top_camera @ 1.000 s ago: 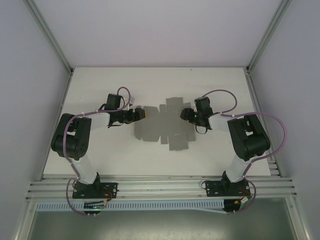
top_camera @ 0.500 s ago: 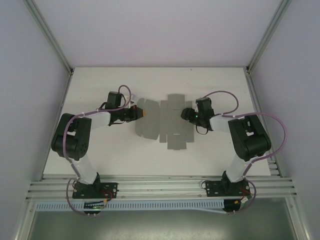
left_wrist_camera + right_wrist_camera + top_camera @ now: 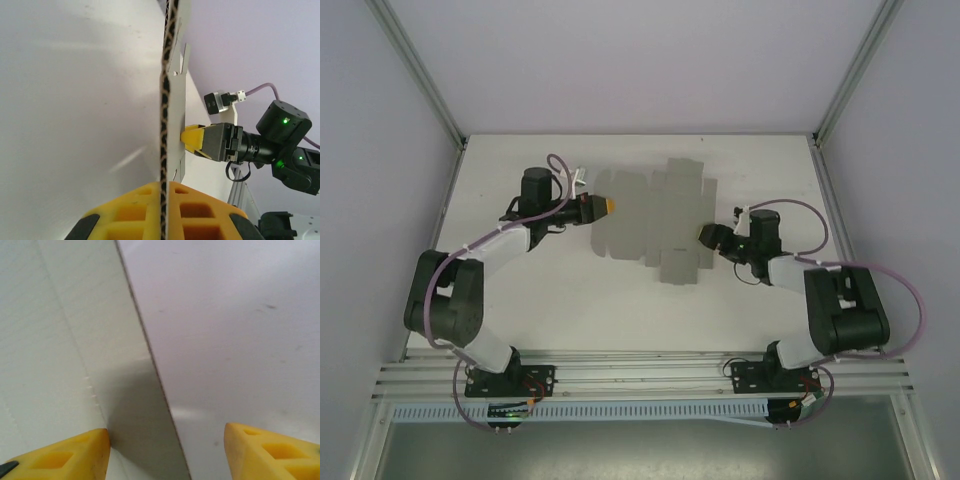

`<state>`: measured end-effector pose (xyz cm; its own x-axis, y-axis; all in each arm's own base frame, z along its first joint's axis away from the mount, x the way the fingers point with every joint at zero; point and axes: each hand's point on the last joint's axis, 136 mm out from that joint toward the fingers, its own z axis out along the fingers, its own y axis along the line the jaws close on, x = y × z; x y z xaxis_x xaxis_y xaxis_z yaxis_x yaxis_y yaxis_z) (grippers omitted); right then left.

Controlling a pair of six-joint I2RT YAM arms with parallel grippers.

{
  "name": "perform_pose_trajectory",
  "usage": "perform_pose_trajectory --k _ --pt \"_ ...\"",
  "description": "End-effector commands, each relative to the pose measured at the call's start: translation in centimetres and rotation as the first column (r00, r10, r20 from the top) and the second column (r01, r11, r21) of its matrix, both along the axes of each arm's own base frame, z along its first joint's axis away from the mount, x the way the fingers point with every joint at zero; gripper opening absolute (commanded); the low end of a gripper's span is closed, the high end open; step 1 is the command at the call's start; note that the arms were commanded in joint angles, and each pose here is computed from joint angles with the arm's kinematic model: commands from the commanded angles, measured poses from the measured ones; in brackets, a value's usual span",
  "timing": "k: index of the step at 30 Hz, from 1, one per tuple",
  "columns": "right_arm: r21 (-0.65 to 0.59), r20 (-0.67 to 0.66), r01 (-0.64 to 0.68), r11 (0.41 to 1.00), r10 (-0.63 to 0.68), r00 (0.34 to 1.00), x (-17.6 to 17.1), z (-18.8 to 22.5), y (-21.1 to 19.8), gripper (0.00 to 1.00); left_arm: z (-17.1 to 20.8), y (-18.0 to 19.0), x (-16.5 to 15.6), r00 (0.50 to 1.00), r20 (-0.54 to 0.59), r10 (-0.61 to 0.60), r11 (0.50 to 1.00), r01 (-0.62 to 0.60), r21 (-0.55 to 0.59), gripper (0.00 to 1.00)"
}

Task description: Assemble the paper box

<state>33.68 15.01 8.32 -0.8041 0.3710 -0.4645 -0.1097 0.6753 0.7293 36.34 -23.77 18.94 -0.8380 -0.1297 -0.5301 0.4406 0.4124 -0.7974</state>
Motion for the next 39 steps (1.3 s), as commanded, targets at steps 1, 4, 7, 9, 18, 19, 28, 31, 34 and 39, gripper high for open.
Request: perform_pose_trajectory --k 1,4,7,9,18,19,28,31,34,39 --pt "0.009 0.111 -0.069 0.998 0.068 0.992 -1.0 3.3 0.6 0.62 4.4 -0.8 -1.1 0.993 0.099 -0.069 0.995 0.076 -0.069 0.00" --pt "0.005 0.184 -0.069 0.998 0.067 0.981 -1.8 5.5 0.3 0.59 6.1 -0.7 -2.1 0.987 0.141 -0.081 0.992 0.094 -0.088 0.00" --pt "0.003 0.227 -0.057 0.998 0.055 0.972 -2.5 7.3 -0.1 0.50 7.1 -0.3 -2.4 0.985 0.167 -0.049 0.995 0.063 -0.080 0.00" --pt "0.000 0.253 -0.060 0.998 0.058 0.966 -3.1 8.3 -0.2 0.45 7.7 0.0 -2.7 0.982 0.187 -0.032 0.995 0.048 -0.082 0.00" --pt "-0.015 0.355 -0.018 1.000 0.023 0.935 -3.7 11.8 -1.0 0.00 7.9 0.5 -2.8 0.979 0.204 0.009 0.998 0.005 -0.068 0.00" --pt "-0.029 0.353 -0.002 1.000 0.012 0.936 -3.5 11.8 -1.3 0.00 7.7 0.6 -2.8 0.978 0.208 0.009 0.998 0.005 -0.064 0.00" --pt "-0.499 0.327 0.014 0.867 0.173 0.929 -2.4 11.5 -1.3 0.00 1.6 4.4 -1.0 0.968 0.100 0.229 0.947 -0.246 0.208 0.98" --pt "-0.619 0.283 -0.035 0.785 0.264 0.922 -1.7 10.8 -0.6 0.00 0.1 6.4 -0.9 0.943 0.105 0.315 0.890 -0.332 0.314 0.98" --pt "-0.707 0.216 -0.106 0.699 0.356 0.909 -0.9 10.1 0.9 0.00 -1.5 8.7 -0.6 0.910 0.097 0.403 0.813 -0.405 0.418 0.99" --pt "-0.885 0.107 -0.159 0.437 0.524 0.845 1.0 9.7 2.6 0.00 -2.1 9.4 -0.7 0.902 0.085 0.423 0.780 -0.410 0.472 0.98"
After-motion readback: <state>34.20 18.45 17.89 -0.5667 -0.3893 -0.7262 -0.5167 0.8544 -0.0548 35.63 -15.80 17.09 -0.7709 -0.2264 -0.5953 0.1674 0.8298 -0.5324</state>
